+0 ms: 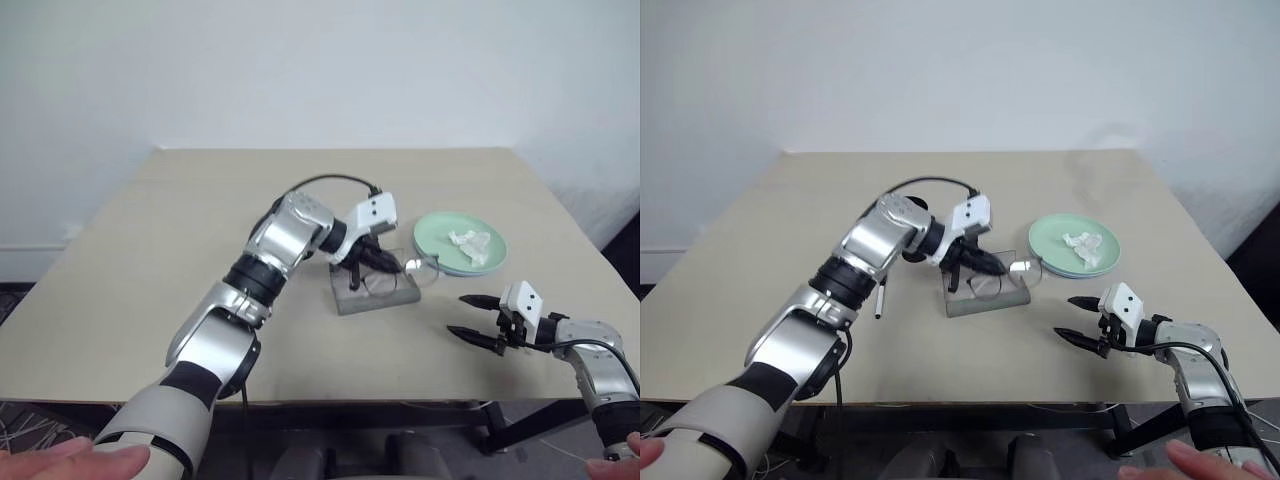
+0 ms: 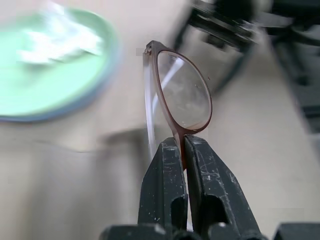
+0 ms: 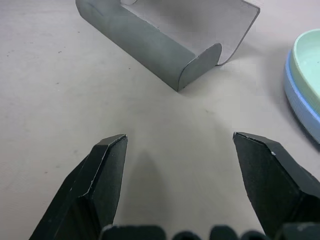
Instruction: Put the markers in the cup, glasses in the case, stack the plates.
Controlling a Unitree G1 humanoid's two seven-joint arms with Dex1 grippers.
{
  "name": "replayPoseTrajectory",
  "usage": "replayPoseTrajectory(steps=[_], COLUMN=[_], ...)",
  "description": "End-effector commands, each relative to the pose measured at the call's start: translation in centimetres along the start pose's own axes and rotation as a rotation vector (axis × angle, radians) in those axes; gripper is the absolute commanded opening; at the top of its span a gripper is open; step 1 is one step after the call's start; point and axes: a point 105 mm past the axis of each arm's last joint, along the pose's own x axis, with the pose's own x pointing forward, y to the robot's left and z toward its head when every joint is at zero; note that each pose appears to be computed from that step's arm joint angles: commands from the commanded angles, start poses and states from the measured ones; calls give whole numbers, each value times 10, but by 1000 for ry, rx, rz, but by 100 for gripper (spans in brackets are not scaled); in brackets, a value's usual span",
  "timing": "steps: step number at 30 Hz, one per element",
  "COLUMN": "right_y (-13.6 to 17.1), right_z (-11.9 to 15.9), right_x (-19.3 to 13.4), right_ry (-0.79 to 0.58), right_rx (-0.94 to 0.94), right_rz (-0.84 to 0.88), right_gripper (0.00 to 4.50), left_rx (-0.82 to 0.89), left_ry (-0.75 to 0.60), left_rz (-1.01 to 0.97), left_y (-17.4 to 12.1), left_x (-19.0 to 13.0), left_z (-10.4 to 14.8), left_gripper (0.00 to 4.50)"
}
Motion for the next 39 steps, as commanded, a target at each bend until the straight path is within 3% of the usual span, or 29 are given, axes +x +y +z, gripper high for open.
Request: replayPoseTrajectory(steps=[1,14,24,39], right_y=[-8,-3,1,2], right_z=[15,20,20,23], right_x=[0,7,10,16], right_ry=[-42,-71,-74,-79], right_rx=[-50,-50,-39,-37], right_rz=[-20,-30,-29,-17], right_gripper=[368,368,368,368], left_rx=[76,86,17,-81], left_ry=[86,212,193,181], left_rz=[142,137,56,-39], left_y=[26,25,9,-7], left_x=[-9,23,37,32], left_z=[-9,-54,-63,-68], left_gripper=[1,1,1,1])
